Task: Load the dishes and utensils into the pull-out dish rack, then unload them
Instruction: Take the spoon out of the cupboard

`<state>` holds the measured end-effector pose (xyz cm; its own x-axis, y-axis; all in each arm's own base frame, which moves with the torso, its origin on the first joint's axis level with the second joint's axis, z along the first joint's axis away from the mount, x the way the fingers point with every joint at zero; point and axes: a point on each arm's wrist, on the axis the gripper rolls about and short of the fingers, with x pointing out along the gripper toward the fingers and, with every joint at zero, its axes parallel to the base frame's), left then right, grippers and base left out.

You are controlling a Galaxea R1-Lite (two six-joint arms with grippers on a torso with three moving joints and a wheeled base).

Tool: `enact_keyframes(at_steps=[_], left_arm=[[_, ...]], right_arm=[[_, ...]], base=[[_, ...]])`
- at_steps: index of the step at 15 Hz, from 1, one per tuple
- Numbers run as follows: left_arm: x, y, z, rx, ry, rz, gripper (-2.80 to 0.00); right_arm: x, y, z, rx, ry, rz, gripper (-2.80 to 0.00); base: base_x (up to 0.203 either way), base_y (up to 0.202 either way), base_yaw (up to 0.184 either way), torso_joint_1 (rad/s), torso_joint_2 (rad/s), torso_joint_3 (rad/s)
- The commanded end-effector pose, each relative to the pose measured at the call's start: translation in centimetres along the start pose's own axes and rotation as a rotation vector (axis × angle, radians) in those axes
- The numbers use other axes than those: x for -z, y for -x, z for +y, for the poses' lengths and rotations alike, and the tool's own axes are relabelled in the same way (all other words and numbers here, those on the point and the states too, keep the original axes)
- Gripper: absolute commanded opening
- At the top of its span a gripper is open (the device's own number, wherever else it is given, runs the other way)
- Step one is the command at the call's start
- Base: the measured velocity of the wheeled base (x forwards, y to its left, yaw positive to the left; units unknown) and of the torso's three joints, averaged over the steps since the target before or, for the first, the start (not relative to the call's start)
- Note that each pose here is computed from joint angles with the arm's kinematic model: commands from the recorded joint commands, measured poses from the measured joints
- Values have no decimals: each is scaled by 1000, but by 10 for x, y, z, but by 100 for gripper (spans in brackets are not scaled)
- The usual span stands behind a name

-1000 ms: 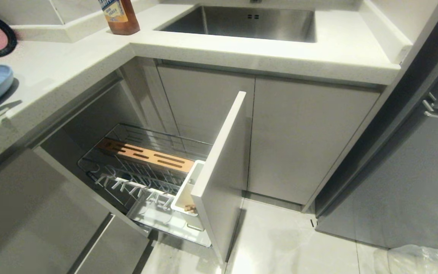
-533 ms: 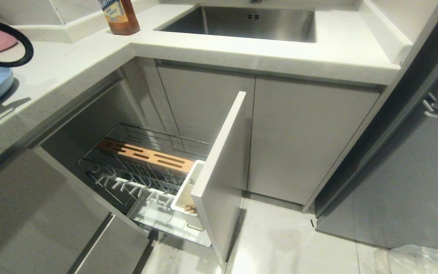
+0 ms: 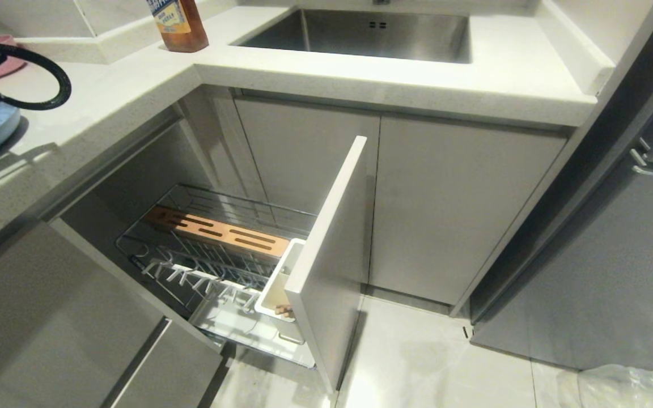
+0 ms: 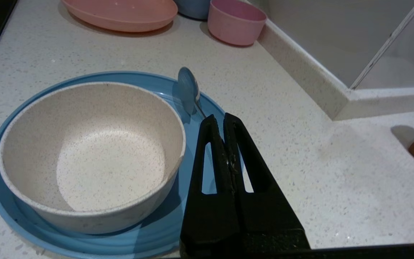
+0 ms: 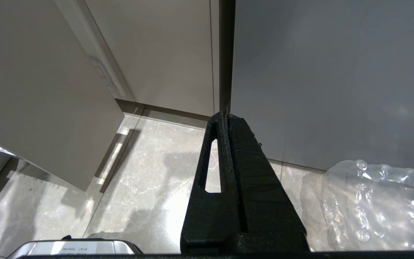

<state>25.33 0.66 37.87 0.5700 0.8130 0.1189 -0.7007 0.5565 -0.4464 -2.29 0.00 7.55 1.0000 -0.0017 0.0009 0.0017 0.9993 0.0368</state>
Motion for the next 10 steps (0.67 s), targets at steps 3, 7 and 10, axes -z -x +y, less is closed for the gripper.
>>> enact_keyframes(at_steps=[3,7,10], left_arm=[[6,0,2,-8,-42,13,-280],[12,-2,0,-11,-58,23,-280],[22,-6,-4,-14,-80,36,-280]], right_arm=[[0,0,0,0,0,1,-280],[0,0,0,0,0,1,-280],[0,0,0,0,0,1,-280]], base=[[0,0,0,0,0,0],[0,0,0,0,0,0],[0,0,0,0,0,0]])
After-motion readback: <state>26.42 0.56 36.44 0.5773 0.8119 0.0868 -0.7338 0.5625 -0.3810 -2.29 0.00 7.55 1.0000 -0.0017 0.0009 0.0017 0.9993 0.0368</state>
